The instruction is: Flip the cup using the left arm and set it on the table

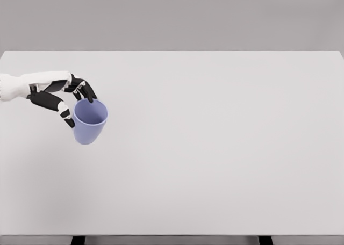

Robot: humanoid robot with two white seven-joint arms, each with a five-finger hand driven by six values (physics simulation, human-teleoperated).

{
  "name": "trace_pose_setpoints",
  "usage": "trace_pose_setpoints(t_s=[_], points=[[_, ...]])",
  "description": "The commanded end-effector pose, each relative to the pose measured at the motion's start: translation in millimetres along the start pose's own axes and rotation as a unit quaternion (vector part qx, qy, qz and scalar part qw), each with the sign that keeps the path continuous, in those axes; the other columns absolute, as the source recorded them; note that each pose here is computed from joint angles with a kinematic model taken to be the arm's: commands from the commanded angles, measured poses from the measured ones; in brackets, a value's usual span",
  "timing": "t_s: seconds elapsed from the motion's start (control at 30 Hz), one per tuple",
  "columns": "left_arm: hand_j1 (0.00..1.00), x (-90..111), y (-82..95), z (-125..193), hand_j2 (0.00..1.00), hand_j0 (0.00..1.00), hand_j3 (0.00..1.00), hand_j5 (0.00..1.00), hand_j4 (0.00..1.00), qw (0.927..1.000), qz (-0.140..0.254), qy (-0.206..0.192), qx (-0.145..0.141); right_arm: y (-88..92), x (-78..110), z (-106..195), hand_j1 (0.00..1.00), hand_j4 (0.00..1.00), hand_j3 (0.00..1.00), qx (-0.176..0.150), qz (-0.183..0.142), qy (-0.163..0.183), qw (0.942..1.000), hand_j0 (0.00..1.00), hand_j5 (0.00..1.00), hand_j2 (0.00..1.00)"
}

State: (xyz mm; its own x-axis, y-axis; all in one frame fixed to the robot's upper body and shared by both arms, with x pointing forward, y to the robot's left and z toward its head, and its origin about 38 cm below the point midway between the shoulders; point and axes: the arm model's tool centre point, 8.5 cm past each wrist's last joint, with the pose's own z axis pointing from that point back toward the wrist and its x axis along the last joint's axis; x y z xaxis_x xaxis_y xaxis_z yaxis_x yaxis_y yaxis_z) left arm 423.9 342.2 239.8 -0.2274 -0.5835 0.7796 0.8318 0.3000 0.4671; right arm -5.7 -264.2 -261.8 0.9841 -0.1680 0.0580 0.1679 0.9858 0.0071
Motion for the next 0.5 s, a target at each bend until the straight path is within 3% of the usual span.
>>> trace_pose_setpoints(t_s=[0.0,0.47], points=[[0.44,5.6,8.3,2.4,0.44,0.44,0.44,0.44,0.44,0.9998,-0.007,-0.01,0.013,0.0,0.0,0.0,1.0,1.0,1.0,0.0,0.0,0.0,1.0,1.0,1.0,1.0],[0.44,-13.0,-1.6,-7.5,0.44,0.44,0.44,0.44,0.44,0.9996,0.001,-0.024,0.018,0.0,0.0,0.0,1.0,1.0,1.0,0.0,0.0,0.0,1.0,1.0,1.0,1.0]])
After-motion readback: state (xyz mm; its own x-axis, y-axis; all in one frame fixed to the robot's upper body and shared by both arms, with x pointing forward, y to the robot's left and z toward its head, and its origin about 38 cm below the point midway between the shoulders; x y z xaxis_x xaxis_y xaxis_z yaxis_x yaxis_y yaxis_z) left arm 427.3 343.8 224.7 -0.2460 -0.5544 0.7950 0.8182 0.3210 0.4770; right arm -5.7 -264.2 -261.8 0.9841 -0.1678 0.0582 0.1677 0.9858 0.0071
